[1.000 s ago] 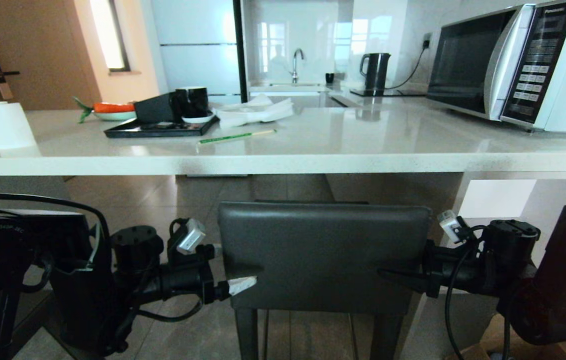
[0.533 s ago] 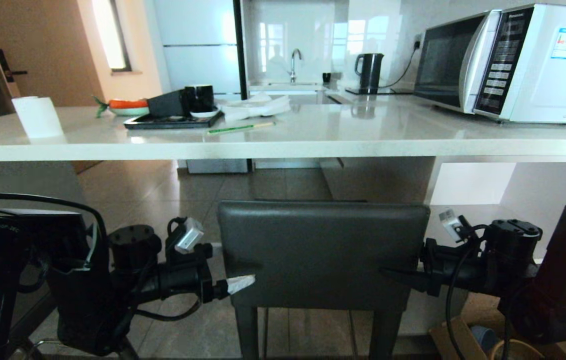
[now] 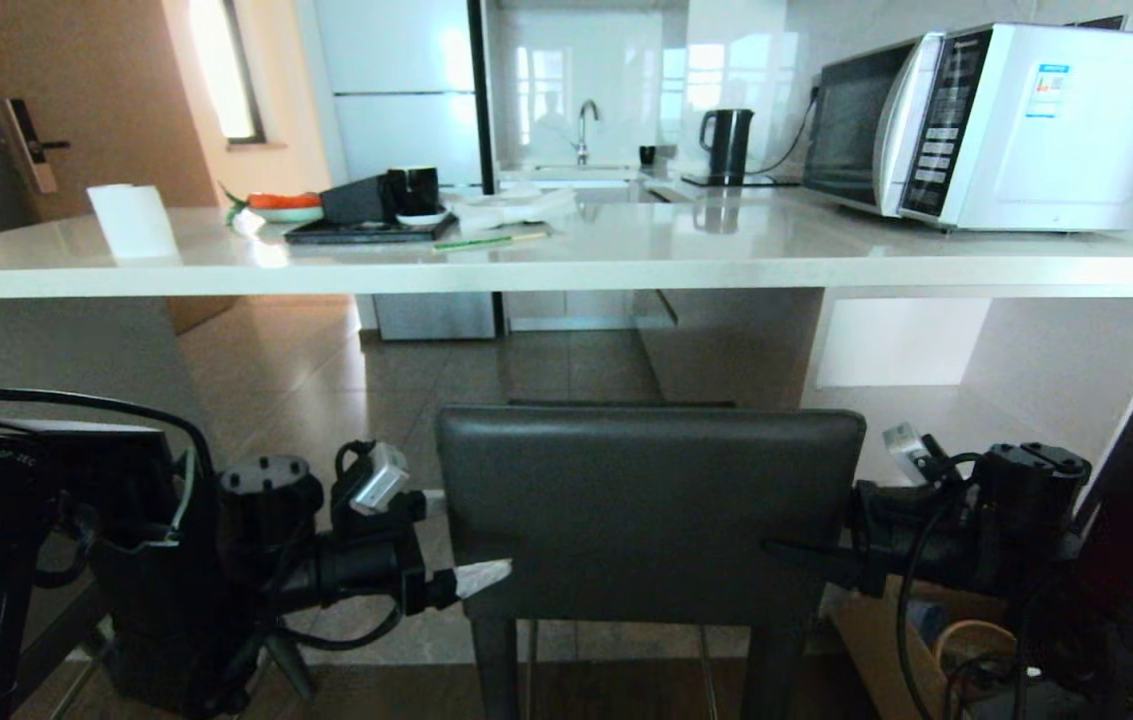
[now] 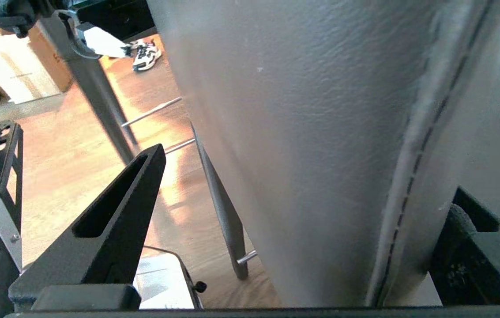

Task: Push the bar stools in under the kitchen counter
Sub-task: Pull the gray chair out from under the dining table

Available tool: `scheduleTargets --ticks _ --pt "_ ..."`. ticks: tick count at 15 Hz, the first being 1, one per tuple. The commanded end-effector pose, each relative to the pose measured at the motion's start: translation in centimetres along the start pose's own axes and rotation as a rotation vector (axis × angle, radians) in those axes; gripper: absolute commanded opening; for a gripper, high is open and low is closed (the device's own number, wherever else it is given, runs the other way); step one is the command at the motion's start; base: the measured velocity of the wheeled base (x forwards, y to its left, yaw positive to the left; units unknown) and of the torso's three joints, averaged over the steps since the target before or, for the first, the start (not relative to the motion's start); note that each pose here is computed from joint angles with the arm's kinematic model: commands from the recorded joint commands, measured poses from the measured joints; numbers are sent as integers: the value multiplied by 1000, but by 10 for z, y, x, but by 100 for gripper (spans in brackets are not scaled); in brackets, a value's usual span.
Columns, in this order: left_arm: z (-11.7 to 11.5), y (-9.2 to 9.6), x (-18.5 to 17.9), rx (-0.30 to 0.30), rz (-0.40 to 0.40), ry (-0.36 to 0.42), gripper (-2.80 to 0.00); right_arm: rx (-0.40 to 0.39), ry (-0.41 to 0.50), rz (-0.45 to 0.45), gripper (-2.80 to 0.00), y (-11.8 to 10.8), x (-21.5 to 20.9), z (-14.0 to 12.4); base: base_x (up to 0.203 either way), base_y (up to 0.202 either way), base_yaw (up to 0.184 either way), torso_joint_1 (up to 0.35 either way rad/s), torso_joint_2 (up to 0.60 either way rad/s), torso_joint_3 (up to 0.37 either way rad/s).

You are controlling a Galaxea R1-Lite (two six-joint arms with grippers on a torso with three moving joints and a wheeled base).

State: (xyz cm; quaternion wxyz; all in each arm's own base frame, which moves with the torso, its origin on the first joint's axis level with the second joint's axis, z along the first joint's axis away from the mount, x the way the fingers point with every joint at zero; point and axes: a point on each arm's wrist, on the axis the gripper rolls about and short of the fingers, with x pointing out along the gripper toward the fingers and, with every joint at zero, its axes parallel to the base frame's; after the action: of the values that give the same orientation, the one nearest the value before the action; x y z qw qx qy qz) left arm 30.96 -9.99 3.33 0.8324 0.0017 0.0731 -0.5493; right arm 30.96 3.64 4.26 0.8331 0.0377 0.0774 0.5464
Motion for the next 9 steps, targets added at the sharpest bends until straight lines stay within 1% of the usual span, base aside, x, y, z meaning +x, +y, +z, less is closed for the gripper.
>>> scheduleTargets --ticks 1,9 --pt "3 -2 -2 10 -4 -8 0 -11 -5 7 0 1 0 2 -196 0 2 2 6 3" --pt "2 -1 -2 12 -1 -5 0 -10 -5 6 0 1 0 2 -192 0 -2 3 0 2"
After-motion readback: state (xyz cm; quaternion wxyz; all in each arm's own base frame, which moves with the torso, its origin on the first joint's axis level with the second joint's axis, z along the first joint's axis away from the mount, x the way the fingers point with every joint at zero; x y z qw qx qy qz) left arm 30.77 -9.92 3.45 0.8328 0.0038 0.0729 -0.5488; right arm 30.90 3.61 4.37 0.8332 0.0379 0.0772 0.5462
